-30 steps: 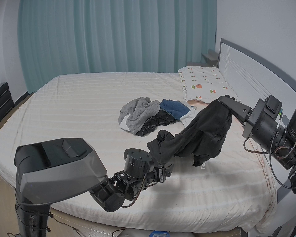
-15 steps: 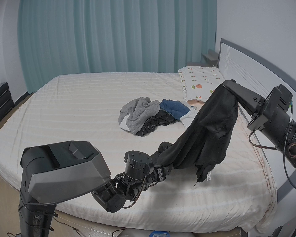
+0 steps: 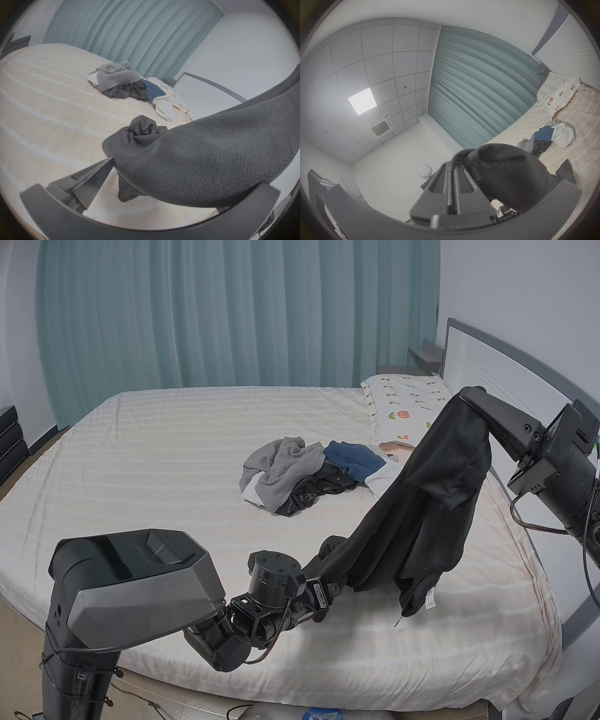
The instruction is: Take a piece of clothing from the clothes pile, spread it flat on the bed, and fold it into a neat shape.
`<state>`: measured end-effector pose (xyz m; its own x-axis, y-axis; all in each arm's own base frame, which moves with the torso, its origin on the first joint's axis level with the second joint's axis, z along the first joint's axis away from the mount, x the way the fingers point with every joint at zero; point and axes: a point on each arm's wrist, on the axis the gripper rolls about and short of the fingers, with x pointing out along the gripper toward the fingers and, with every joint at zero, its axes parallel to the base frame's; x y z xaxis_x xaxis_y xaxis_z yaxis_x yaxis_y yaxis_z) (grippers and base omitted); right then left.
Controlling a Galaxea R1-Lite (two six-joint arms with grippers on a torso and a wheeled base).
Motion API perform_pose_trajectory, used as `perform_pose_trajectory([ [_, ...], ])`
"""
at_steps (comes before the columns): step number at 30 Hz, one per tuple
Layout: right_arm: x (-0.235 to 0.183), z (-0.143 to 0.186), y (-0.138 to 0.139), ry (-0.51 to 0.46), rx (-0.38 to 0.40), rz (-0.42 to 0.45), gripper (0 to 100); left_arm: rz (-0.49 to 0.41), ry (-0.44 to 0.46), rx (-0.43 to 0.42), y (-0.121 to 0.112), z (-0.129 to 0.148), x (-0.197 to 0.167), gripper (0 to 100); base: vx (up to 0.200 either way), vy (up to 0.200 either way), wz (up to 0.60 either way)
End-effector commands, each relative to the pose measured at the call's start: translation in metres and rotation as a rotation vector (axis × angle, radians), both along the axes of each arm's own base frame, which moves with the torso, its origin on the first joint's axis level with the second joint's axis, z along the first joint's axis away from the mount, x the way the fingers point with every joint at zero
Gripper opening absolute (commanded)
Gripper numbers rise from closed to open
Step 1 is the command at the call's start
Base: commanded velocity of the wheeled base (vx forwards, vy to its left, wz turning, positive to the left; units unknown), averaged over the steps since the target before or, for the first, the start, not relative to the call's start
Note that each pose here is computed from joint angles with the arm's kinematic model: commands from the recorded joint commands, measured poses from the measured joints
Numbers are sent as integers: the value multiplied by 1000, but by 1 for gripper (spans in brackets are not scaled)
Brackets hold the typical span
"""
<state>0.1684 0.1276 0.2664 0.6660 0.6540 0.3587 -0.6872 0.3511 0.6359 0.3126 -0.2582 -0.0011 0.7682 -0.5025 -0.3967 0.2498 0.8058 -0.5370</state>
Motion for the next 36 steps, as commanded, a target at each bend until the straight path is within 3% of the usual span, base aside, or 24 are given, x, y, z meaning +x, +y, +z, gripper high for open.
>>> perform_pose_trajectory([
  [1,3,-3,2,10,-8,2,0,-37,6,-28,-1,-3,3,100,0,0,0],
  [6,5,-6,3,20,-15,-3,0,-44,9,-41,-1,-5,7,100,0,0,0],
  [7,5,-6,3,20,-15,-3,0,-38,13,-39,-1,-8,8,0,0,0,0],
  [15,9,-8,2,29,-21,-20,0,1,40,-71,2,-11,11,0,0,0,0],
  [19,16,-10,-5,36,-24,-59,0,38,24,-124,14,15,10,0,0,0,0],
  [23,31,-21,-14,73,-55,-100,0,63,-56,-191,35,72,1,0,0,0,0],
  [25,31,-21,-14,73,-55,-100,0,63,-56,-191,35,72,1,0,0,0,0],
  [26,47,-40,-12,142,-93,-127,0,74,-110,-233,44,109,-3,0,0,0,0],
  [30,78,-73,-3,241,-152,-154,0,124,-194,-178,58,149,-5,0,0,0,0],
  [32,91,-71,-2,221,-142,-181,0,145,-224,-159,58,159,-5,0,0,0,0],
  [36,109,-25,0,55,-50,-243,0,200,-292,-187,59,187,-3,0,0,0,0],
])
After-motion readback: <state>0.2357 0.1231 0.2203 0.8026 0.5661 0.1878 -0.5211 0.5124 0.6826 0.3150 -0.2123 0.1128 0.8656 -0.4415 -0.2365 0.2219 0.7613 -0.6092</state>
